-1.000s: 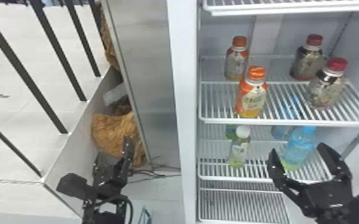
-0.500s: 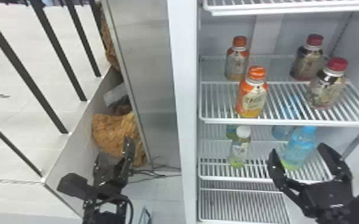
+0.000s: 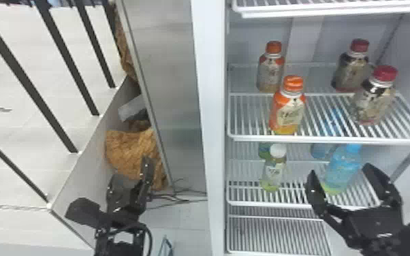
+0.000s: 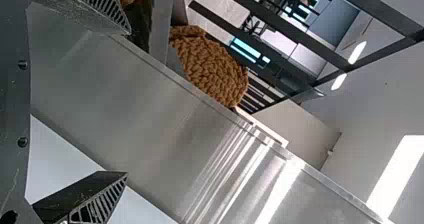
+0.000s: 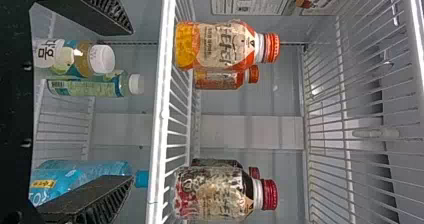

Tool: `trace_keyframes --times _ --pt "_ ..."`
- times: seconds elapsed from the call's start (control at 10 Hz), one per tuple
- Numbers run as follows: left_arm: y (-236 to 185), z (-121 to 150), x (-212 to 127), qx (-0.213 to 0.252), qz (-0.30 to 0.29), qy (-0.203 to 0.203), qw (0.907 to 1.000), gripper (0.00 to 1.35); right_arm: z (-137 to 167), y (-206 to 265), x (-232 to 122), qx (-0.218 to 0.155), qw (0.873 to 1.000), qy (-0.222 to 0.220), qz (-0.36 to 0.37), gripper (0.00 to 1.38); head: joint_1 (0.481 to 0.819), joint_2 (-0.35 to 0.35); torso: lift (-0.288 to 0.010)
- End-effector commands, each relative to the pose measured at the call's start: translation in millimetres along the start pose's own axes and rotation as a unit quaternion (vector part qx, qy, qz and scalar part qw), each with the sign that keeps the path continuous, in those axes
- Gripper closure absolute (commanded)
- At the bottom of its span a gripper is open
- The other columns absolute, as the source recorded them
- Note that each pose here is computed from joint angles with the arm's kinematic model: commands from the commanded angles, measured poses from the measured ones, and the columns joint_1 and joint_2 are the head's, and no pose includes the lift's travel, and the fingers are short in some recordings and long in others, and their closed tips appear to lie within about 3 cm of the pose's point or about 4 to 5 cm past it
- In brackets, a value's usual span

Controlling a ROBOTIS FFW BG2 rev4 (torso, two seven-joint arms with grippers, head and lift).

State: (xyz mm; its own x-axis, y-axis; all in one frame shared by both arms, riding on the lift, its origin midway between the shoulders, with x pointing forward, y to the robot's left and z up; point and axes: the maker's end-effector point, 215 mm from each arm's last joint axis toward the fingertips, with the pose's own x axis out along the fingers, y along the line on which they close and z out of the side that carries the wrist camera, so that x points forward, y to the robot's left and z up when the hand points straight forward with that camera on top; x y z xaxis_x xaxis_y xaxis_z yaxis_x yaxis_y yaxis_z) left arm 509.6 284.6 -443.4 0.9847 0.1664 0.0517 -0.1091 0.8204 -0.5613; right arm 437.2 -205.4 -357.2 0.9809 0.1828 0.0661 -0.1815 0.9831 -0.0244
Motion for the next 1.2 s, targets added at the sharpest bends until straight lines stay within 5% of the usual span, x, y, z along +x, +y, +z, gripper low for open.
trace_keyframes --times 0.0,1.1 --pt "0.0 0.0 0.0 0.000 0.000 0.000 1.0000 0.00 0.0 0.0 0.0 0.000 1.000 0.000 0.000 0.00 0.695 0.093 -0.040" --pt "0.0 0.0 0.0 0.000 0.000 0.000 1.0000 0.00 0.0 0.0 0.0 0.000 1.000 0.000 0.000 0.00 0.695 0.093 -0.040"
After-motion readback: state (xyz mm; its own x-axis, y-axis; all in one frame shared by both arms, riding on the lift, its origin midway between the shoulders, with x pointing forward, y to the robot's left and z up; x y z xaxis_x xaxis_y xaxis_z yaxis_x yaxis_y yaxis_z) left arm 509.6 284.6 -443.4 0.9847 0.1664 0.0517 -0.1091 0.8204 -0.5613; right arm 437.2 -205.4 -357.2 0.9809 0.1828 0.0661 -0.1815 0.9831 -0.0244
